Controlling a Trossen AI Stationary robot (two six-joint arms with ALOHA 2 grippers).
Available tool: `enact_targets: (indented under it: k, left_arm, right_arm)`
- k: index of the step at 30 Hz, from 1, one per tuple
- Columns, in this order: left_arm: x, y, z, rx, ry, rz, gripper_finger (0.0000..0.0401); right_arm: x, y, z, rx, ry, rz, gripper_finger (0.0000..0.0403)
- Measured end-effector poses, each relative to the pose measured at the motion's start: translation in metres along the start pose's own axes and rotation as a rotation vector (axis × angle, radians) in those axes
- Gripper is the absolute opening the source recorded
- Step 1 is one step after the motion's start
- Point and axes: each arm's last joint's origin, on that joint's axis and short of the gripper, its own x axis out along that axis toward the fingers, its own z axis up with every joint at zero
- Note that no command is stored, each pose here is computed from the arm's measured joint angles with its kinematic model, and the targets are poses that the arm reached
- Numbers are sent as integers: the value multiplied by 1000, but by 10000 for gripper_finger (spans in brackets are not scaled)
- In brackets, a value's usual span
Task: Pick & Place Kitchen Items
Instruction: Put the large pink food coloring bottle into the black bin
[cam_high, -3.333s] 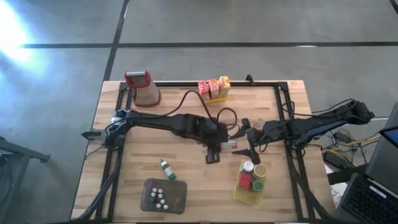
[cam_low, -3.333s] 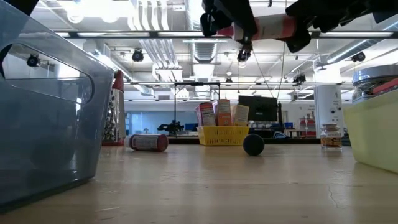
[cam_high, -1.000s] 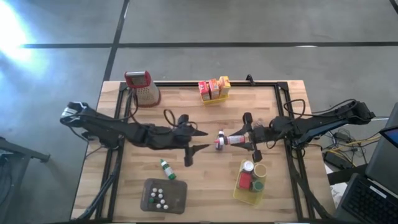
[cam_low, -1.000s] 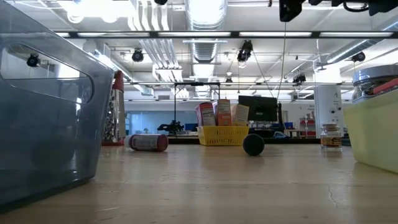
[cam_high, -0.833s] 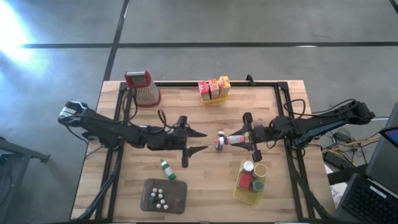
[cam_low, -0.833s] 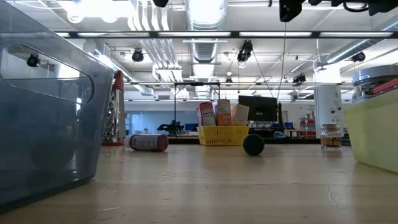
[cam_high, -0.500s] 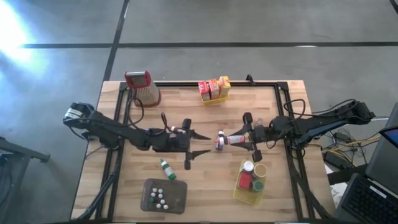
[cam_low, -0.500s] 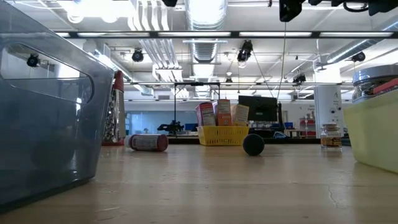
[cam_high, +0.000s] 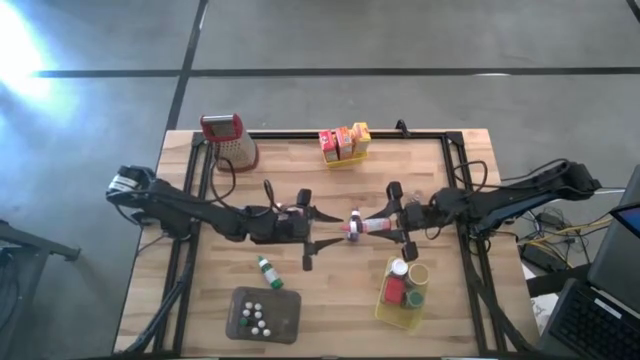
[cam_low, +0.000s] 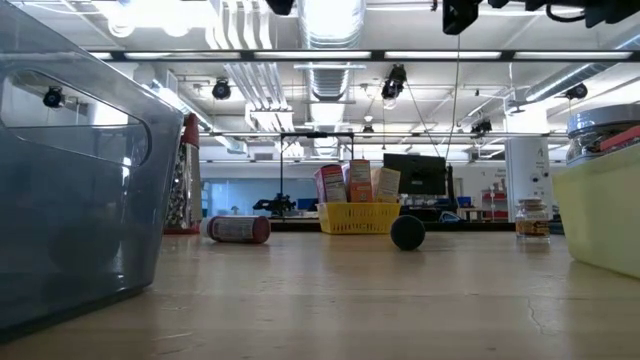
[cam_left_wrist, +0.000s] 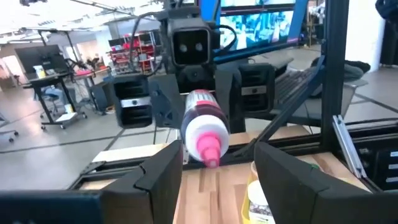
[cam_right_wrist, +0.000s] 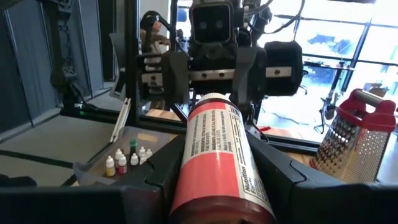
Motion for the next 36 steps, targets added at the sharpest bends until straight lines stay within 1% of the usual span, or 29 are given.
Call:
enact_targets:
  k: [4,7,12,21,31,36]
  left_arm:
    - [11,-2,-2,3,4,-5,204]
    - [17,-4,-2,32,7,-7,204]
    - [22,-4,4,46,-12,-3,204]
    - [23,-3,2,50,-4,-4,204]
    - [24,-1,1,50,-2,3,204]
    - [24,0,1,48,-1,4,204]
  right_arm:
    - [6,0,0,-2,-35,-2,142]
    - [8,0,-2,1,-28,-1,152]
    - [8,0,-1,1,-35,-1,158]
    - [8,0,-2,0,-33,-2,139]
    - [8,0,-1,1,-34,-2,158]
    - [8,0,-1,1,-34,-2,147]
